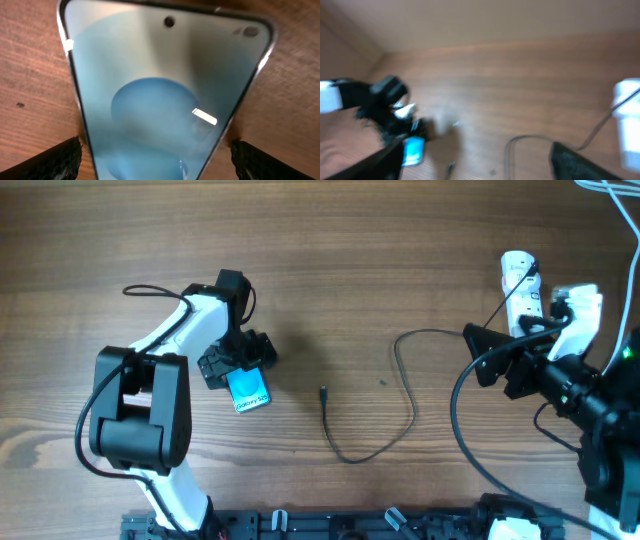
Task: Plug charger to phone and switch on socket
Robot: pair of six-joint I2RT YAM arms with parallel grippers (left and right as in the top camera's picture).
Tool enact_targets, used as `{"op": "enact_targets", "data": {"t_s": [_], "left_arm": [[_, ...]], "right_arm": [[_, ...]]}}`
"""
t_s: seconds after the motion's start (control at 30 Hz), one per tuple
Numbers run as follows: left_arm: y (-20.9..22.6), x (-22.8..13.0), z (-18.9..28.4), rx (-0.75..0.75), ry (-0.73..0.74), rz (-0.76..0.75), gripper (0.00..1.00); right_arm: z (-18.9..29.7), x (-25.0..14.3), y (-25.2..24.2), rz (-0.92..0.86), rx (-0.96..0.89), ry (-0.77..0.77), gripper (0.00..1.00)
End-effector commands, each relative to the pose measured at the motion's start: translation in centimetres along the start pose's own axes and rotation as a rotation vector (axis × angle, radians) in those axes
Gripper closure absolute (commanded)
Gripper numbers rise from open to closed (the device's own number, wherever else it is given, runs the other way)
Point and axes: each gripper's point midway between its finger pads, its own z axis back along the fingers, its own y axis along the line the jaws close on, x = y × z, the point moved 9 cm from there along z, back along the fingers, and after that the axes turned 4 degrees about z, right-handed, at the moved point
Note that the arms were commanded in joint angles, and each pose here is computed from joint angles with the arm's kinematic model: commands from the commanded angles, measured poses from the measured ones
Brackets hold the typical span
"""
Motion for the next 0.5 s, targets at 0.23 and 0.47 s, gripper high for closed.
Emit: {"op": "enact_targets", "data": {"t_s": [0.23, 0.47], "left_arm": [[0.5, 0.2, -1.2, 0.05, -0.003, 0.013, 0.02], [1.3, -0.6, -2.8, 0.064, 0.016, 0.012, 0.11]], "right_arm": [[-1.1, -2.2, -0.6, -0.085, 0.02, 0.209, 0.18], [-3.5, -3.2, -1.1, -0.122, 0.059, 0.351, 0.17]]}}
